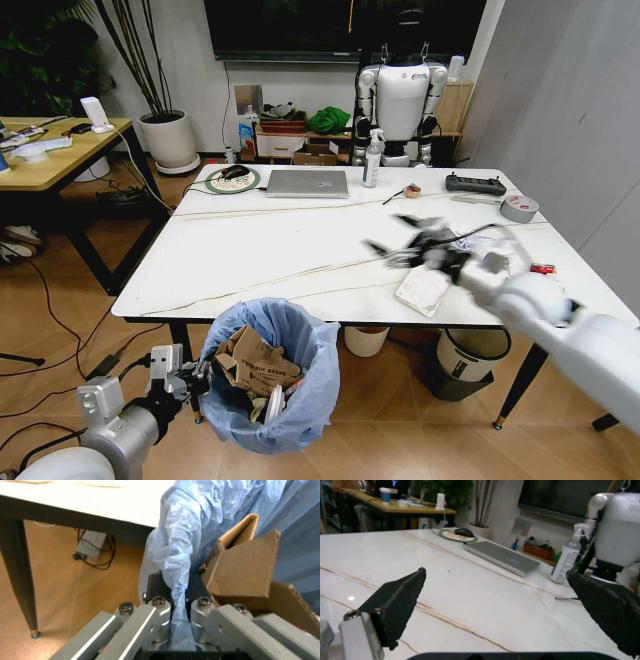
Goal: Pick up the trash bin and place the trash from the table into it.
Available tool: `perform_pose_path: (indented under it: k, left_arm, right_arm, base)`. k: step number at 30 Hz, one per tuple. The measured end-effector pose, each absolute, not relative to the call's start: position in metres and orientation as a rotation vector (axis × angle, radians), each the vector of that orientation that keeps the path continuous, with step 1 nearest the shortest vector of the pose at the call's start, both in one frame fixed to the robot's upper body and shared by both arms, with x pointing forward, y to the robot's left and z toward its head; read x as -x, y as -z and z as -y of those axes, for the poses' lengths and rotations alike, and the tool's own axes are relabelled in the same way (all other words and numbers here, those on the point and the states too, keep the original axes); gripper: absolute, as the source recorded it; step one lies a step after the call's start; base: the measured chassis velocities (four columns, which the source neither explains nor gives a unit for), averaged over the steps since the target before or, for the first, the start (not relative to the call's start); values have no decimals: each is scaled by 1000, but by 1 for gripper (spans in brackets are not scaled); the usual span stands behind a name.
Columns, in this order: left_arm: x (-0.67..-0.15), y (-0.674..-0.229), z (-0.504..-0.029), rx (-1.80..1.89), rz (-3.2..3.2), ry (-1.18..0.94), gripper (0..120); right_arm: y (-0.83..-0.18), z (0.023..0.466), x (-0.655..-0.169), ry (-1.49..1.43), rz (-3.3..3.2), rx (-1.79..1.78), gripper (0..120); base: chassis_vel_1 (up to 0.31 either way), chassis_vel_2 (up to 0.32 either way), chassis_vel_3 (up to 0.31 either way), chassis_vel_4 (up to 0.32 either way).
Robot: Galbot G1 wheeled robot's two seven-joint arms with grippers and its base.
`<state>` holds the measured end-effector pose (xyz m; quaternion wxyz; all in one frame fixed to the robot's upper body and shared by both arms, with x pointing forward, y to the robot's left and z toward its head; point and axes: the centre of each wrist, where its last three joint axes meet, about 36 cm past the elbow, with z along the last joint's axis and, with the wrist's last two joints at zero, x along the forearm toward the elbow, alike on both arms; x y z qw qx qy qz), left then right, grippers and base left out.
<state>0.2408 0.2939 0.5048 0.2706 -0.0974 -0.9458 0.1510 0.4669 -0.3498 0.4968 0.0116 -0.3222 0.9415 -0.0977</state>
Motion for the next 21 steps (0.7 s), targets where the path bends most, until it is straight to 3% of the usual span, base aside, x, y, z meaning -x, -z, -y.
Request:
perform_pose_path:
  k: [10, 21]
  left_arm:
    - [-241, -507, -293, 265, 2557, -406, 0]
    - [-240, -509, -293, 260, 2564, -405, 0]
  right_arm:
    - [-469, 308, -431, 499, -3123, 658, 100]
    - [-484, 263, -412, 615, -3246, 389, 100]
  base:
    - [0, 0, 0, 0]
    - [0, 0, 0, 0]
